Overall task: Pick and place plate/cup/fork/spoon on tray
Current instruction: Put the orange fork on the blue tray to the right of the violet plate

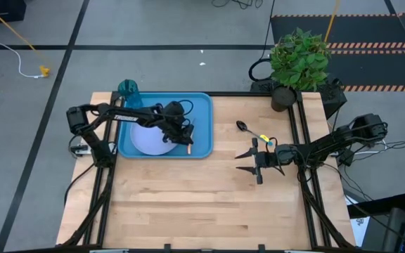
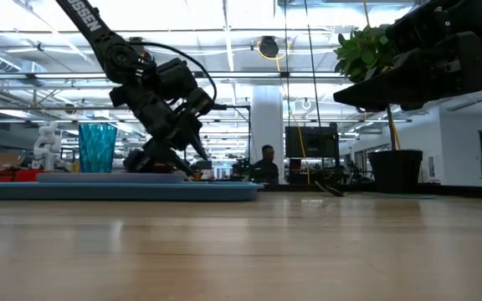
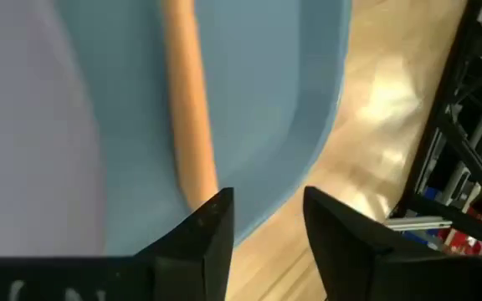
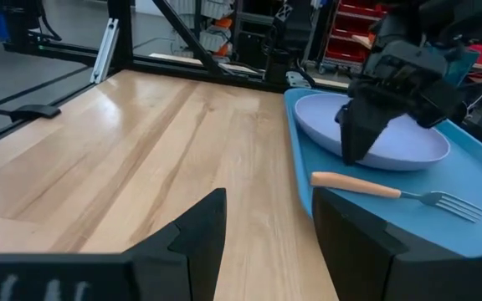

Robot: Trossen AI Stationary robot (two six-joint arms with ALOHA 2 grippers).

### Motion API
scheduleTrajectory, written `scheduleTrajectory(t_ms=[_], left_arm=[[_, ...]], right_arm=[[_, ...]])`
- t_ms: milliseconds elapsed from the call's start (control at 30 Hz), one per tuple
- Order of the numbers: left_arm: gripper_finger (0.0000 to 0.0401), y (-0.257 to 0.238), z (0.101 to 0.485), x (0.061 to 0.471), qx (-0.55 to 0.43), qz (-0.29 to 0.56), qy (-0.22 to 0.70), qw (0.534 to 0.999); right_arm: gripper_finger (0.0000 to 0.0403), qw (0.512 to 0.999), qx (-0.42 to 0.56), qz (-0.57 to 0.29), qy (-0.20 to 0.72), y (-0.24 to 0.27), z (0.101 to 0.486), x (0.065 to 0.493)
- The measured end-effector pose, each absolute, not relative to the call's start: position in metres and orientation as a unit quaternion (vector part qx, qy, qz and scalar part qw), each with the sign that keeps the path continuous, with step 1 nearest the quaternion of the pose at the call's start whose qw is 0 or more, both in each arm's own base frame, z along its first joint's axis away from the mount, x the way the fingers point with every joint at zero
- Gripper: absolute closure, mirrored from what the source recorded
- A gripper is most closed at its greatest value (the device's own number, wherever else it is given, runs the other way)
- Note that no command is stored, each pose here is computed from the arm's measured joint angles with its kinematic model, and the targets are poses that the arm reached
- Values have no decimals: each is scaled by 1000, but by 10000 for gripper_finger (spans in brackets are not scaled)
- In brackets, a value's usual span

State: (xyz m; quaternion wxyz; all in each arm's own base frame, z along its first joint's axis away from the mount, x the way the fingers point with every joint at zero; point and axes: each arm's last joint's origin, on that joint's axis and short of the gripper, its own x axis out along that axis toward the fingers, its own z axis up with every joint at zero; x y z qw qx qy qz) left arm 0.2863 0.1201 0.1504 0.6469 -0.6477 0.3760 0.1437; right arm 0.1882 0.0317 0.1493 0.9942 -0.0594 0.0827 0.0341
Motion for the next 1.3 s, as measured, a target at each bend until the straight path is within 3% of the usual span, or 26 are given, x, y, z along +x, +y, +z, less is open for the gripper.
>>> scheduleTrajectory(t_ms=[300,500,700,1300], left_arm=[[256,122,191,291,-607,141,332,708],[256,120,216,304,-495,243,349,758],[256,104,236,315,-365,360,382,769],[256,106,151,354,-341,419,442,716]], right_arm=[[232,995,-49,36,83,32,149,188],[232,995,-44,46,83,32,149,188],[232,995,-32,46,82,33,150,188],[232,996,-16,43,81,33,150,188]])
